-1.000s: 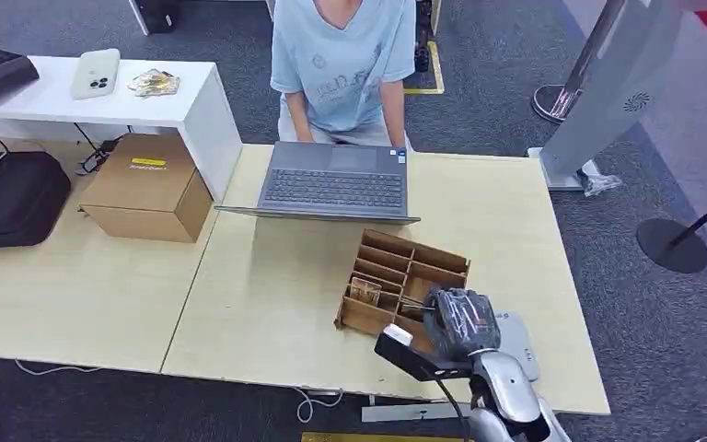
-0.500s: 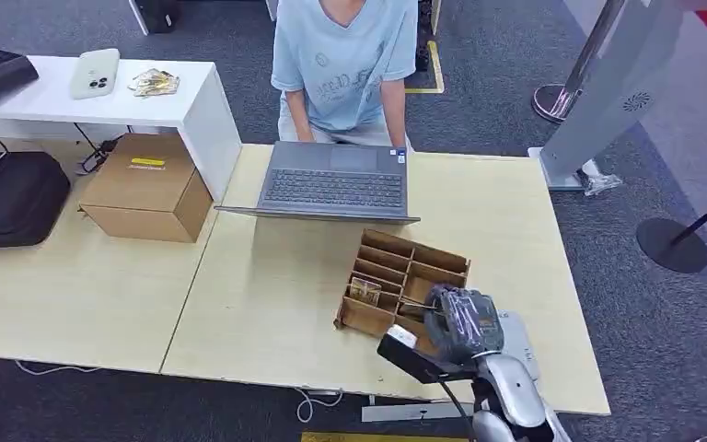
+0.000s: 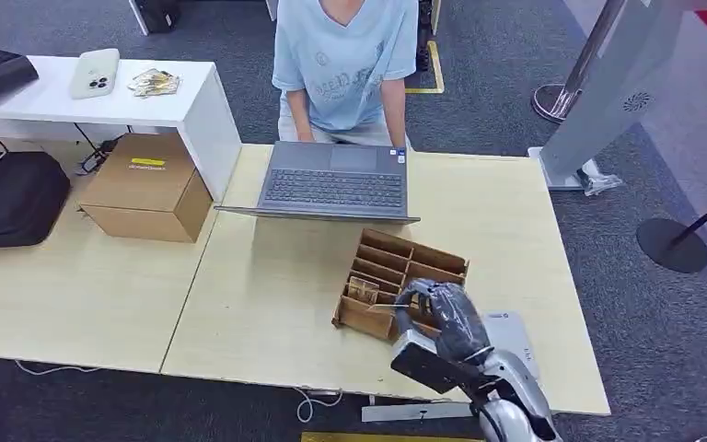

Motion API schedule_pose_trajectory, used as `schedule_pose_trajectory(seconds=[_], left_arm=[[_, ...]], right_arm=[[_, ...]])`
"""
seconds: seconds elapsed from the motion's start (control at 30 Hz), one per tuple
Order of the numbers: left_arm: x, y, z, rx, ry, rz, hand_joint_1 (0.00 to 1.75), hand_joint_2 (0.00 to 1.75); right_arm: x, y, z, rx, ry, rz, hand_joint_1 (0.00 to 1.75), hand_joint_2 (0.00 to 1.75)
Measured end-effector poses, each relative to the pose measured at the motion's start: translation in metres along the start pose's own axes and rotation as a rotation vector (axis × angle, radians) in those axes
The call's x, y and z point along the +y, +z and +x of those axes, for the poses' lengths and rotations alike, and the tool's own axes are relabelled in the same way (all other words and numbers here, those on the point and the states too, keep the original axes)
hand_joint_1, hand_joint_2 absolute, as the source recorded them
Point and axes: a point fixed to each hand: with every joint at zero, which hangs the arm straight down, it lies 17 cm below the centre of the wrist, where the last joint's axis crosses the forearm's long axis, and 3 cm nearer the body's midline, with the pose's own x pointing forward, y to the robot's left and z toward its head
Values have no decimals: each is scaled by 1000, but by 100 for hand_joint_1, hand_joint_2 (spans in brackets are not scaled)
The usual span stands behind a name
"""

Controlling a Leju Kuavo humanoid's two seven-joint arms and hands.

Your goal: Pass the card to the sensor for recognition and then transmit it.

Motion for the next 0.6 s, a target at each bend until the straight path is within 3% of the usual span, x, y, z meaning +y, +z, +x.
schedule_pose_trajectory(seconds=[0.2,0.37,0.6], left_arm=[[0,0,1,-4,1,2,0,0],[0,0,1,-10,-6,2,0,0],[-5,0,3,-21,-23,-5,0,0]], right_arm=[[-14,-8,13,-52,-52,-37,175,175],[-57,-18,19,-79,127,-213,175,175],[-95,-29,52,-198,295,-383,175,175]])
